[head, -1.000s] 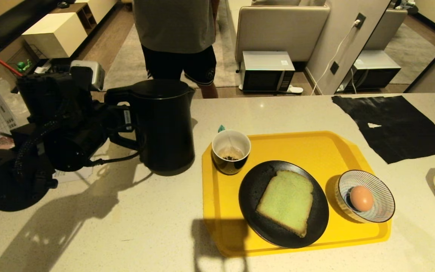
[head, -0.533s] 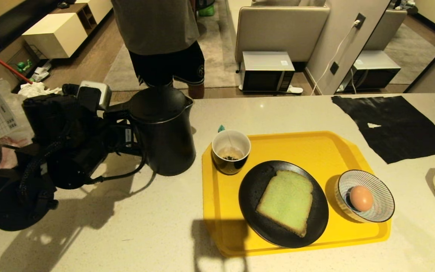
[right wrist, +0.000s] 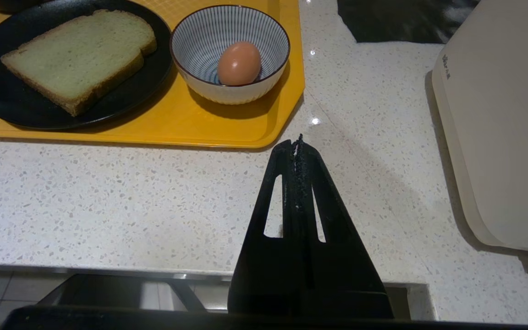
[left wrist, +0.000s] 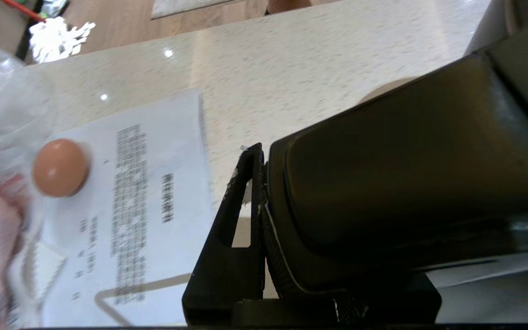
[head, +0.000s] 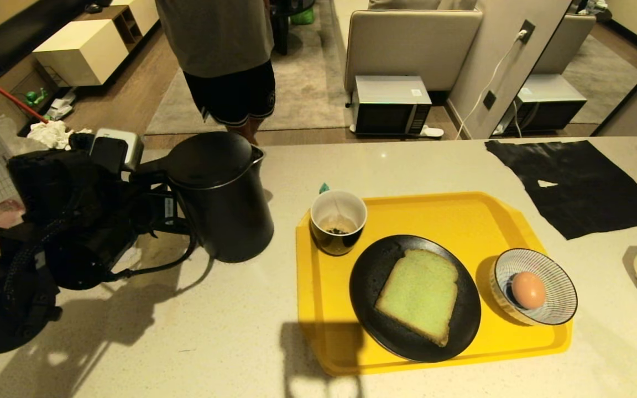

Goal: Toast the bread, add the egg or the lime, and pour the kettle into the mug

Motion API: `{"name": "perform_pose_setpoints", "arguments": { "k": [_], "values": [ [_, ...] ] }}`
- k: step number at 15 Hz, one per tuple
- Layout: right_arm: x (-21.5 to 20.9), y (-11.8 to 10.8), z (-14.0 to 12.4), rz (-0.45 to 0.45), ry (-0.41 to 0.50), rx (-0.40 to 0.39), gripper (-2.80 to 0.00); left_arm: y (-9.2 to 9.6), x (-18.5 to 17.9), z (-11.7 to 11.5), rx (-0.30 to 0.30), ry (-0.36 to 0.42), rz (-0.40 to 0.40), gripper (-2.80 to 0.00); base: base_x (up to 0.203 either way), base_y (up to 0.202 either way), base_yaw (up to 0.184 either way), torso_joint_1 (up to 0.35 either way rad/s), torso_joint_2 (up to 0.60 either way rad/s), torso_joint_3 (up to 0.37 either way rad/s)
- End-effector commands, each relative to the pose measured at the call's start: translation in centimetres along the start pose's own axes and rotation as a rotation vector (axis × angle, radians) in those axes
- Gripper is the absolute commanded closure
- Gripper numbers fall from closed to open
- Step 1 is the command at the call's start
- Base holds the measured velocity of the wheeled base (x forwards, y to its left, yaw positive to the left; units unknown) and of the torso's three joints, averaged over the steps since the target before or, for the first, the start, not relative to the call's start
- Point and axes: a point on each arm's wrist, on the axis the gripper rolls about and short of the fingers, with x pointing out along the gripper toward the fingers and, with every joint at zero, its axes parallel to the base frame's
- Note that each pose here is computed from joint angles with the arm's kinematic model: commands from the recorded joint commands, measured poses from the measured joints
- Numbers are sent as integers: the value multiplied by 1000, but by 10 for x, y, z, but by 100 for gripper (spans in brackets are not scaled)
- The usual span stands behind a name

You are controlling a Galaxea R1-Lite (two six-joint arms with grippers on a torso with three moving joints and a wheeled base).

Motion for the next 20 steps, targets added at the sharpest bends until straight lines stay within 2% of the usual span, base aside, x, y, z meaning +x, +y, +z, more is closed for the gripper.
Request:
{"name": "perform_pose_setpoints", "arguments": {
  "k": [1,3,4,10,13,18,20],
  "values": [
    [2,0,-8,3,28,0,0,7,-2,-7,9,16,-6,0,0,0,0,0,0,0],
    [2,0,-8,3,28,0,0,10,-4,-9,13,22,-6,0,0,0,0,0,0,0],
    [2,0,-7,2,27,-1,0,11,-5,-8,14,20,-5,-280,0,0,0,0,0,0],
    [2,0,-8,2,28,0,0,11,-10,-5,19,12,-15,-280,0,0,0,0,0,0],
    [2,0,-7,2,27,0,0,4,-23,-11,40,31,-61,-280,0,0,0,0,0,0],
    [2,0,-7,3,27,0,0,13,-57,-12,36,38,-94,-280,0,0,0,0,0,0],
    [2,0,-8,3,28,0,0,18,-66,-8,34,18,-93,-280,0,0,0,0,0,0]
  ]
}}
